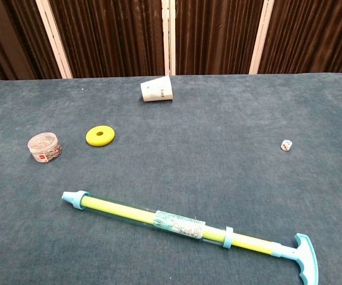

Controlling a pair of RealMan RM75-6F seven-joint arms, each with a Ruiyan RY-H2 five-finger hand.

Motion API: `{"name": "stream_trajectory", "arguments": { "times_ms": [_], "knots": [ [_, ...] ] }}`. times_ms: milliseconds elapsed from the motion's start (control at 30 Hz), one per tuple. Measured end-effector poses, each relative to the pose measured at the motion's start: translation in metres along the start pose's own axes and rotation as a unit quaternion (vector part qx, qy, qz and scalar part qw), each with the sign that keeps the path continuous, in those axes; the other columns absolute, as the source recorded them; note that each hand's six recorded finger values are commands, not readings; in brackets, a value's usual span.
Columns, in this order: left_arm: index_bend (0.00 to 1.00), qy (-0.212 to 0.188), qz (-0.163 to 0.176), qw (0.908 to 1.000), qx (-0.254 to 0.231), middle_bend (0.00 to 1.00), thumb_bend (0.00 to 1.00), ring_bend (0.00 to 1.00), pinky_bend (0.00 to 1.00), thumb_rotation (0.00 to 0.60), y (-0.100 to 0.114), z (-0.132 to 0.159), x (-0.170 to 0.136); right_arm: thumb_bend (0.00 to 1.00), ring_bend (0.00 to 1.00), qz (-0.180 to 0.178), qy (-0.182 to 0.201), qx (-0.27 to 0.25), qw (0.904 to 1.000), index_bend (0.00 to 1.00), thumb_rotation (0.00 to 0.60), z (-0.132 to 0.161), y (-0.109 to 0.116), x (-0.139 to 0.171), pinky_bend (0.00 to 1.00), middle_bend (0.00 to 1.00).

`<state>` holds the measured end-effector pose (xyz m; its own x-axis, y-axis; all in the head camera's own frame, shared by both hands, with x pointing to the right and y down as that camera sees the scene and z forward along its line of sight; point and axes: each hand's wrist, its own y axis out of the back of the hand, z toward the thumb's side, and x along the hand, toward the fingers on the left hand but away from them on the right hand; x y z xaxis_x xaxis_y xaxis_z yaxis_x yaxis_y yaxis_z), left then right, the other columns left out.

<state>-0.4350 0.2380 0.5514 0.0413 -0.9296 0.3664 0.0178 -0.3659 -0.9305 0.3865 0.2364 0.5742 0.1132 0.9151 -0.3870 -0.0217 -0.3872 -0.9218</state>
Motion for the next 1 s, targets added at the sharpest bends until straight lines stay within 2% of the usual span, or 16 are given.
{"name": "stream_trajectory", "arguments": {
  "times_ms": [500,633,800,1000],
  "knots": [
    [0.0,0.0,0.004,1.0,-0.004,0.0,0.04,0.0,0.0,0.6,0.002,0.0,0.0,0.01,0.0,0.005,0.002,-0.006,1.0,0.0,0.6,0.002,-0.003,-0.002,0.0,0.0],
    [0.0,0.003,0.002,1.0,-0.007,0.0,0.04,0.0,0.0,0.6,0.002,-0.002,0.002,0.03,0.0,-0.004,0.009,-0.013,0.9999,0.11,0.6,0.008,-0.001,-0.01,0.0,0.0],
    [0.0,0.006,-0.001,1.0,-0.008,0.0,0.04,0.0,0.0,0.6,0.001,-0.004,0.006,0.1,0.0,-0.015,0.019,-0.033,0.9992,0.23,0.6,0.022,-0.001,-0.029,0.0,0.0],
    [0.0,0.015,-0.002,0.9998,-0.01,0.0,0.04,0.0,0.0,0.6,0.001,-0.009,0.011,0.13,0.0,-0.001,0.018,-0.049,0.9986,0.26,0.6,0.045,-0.011,-0.071,0.0,0.0]
  ]
}}
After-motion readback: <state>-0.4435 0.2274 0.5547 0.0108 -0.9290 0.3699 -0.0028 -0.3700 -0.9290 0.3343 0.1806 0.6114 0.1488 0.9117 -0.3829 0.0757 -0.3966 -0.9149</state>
